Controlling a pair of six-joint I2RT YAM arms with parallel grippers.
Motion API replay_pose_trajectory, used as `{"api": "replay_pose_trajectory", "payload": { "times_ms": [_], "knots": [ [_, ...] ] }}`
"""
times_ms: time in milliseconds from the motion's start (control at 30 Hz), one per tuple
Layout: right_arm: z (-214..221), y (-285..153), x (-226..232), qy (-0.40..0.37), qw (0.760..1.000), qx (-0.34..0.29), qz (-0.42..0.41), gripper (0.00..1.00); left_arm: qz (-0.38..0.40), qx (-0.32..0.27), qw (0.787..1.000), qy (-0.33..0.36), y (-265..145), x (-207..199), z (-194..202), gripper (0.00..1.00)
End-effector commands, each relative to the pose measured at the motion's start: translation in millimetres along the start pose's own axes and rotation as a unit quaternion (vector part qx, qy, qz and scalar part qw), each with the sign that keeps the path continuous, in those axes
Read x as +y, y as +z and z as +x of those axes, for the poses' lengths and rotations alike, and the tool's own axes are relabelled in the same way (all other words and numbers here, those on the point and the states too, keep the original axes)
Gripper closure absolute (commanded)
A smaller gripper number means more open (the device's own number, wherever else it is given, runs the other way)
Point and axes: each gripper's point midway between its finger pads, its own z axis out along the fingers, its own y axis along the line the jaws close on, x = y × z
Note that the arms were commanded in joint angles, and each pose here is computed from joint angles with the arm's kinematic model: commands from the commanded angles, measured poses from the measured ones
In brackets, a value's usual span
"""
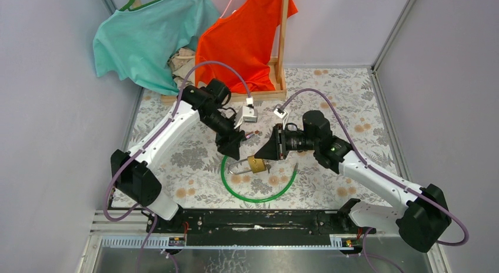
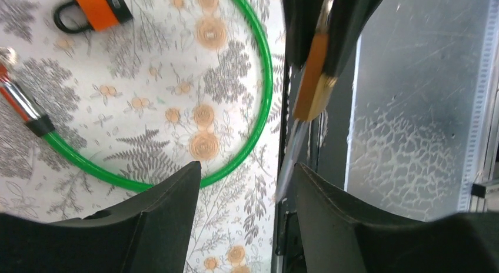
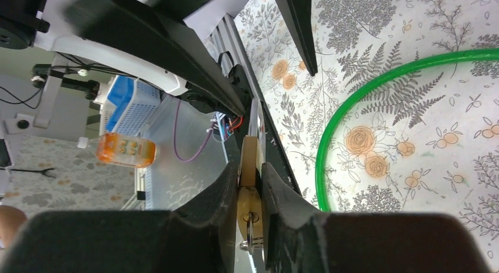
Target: Unlock with the key
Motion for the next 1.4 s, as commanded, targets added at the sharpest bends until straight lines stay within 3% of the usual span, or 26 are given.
{"api": "replay_pose_trajectory", "payload": {
  "times_ms": [0,200,233,300,667,900,1000,1233,1333,1367],
  "knots": [
    [-28.2,-7.5,29.9,-0.007,0.997,-0.039,-0.068,1.00,-0.019,0.040,0.998,0.035,0.6,9.2,34.2,0.34],
    [-30.6,-9.9,24.2,0.001,0.997,-0.041,-0.065,1.00,0.009,0.033,0.999,0.026,7.6,0.0,41.7,0.33],
    [-30.7,-9.6,23.8,0.003,0.997,-0.039,-0.065,1.00,0.026,0.026,0.999,0.022,9.0,-6.5,41.1,0.16],
    [-30.7,-8.1,19.6,0.005,0.998,-0.036,-0.057,1.00,0.051,0.015,0.999,0.012,13.8,-12.9,41.0,0.08],
    [-39.6,-4.9,2.0,0.011,0.999,-0.038,-0.025,1.00,0.092,-0.030,0.995,-0.015,25.6,-15.8,40.7,0.04],
    [-46.0,-2.1,2.3,0.017,0.998,-0.043,-0.032,1.00,0.065,-0.048,0.995,-0.050,43.1,9.8,37.8,0.16],
    [-49.8,-2.5,1.8,0.014,0.998,-0.051,-0.029,1.00,0.058,-0.045,0.996,-0.059,46.4,15.9,37.5,0.27],
    [-57.4,-0.8,2.7,0.028,0.996,-0.077,-0.041,1.00,0.066,-0.030,0.994,-0.082,47.2,15.7,40.2,0.84],
    [-58.3,0.0,2.5,0.034,0.995,-0.080,-0.046,1.00,0.082,-0.030,0.994,-0.069,41.9,7.4,34.7,0.99],
    [-56.7,0.8,2.1,0.035,0.995,-0.077,-0.048,1.00,0.085,-0.031,0.994,-0.067,40.1,5.5,32.2,1.00]
  ]
}}
